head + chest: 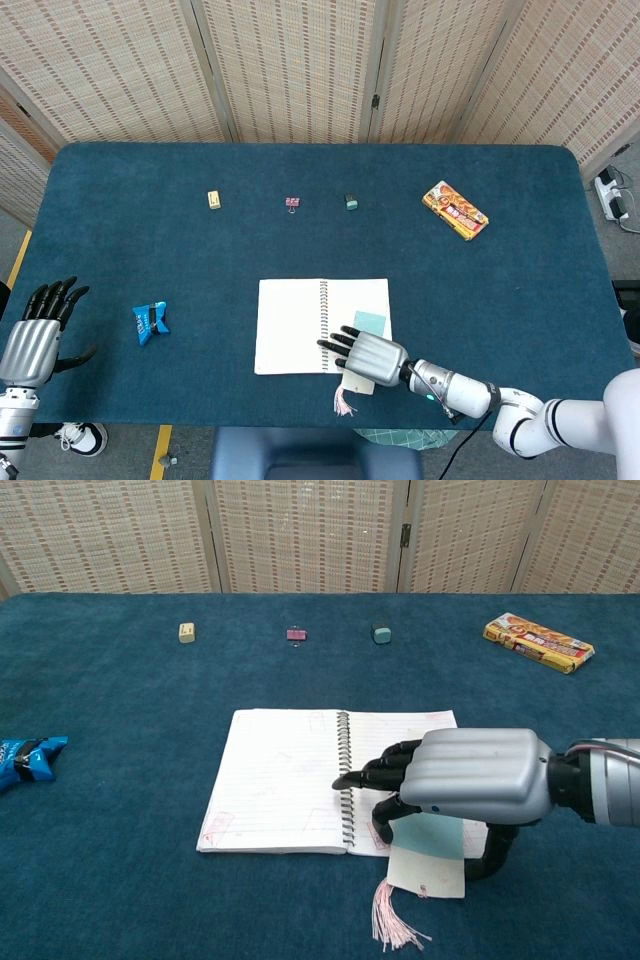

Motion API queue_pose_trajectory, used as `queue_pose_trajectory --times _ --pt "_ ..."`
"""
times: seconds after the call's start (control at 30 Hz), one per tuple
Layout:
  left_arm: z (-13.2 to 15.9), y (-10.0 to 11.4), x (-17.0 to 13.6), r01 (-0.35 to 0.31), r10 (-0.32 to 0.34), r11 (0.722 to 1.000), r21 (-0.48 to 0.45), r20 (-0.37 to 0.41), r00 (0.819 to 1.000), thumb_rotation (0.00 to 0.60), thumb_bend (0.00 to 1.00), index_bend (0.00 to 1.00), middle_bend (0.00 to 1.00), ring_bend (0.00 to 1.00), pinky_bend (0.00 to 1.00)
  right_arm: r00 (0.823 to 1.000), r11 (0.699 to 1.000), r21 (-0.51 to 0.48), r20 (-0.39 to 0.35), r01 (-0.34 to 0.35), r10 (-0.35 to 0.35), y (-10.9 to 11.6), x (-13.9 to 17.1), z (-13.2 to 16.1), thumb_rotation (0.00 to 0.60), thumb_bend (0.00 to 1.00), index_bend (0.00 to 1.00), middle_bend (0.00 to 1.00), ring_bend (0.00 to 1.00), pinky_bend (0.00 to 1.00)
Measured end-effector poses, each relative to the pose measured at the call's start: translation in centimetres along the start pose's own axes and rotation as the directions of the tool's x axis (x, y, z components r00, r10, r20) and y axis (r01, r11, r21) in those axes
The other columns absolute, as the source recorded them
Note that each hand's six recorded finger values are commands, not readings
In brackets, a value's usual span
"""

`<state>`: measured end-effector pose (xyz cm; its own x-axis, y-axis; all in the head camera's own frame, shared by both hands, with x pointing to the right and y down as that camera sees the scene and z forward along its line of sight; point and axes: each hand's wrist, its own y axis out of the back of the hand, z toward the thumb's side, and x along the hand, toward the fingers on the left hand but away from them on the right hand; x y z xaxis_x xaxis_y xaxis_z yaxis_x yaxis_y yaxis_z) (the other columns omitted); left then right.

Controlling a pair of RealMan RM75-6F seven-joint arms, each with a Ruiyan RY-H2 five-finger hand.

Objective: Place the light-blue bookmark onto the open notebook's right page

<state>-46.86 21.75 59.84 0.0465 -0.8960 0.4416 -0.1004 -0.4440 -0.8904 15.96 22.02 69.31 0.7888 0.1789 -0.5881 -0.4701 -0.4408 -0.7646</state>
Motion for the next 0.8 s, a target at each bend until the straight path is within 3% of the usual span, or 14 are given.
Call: queue_pose_trajectory --times 0.27,0.53,0.8 --pt "-0.1 -0.1 0.1 0.002 -0.002 1.000 0.005 -0.005 1.000 0.600 0.21 0.17 0.08 0.02 0.00 0.995 0.990 0.100 -0.024 0.095 -0.093 1.3 -0.5 -0.5 0.600 0.20 0.41 0.00 0.11 0.13" --pt "-0.2 -0.3 0.2 0.004 -0.004 1.000 0.012 -0.014 1.000 0.600 0.21 0.17 0.08 0.02 0.00 0.985 0.964 0.221 -0.122 0.150 -0.125 2.3 -1.7 -0.2 0.600 0.20 0.40 0.00 0.11 0.15" --pt "-0.2 -0.3 0.3 0.006 -0.005 1.000 0.016 -0.016 1.000 0.600 0.21 0.17 0.08 0.02 0.00 0.974 0.949 0.260 -0.183 0.179 -0.134 2.0 -1.2 0.1 0.600 0.20 0.40 0.00 0.11 0.16"
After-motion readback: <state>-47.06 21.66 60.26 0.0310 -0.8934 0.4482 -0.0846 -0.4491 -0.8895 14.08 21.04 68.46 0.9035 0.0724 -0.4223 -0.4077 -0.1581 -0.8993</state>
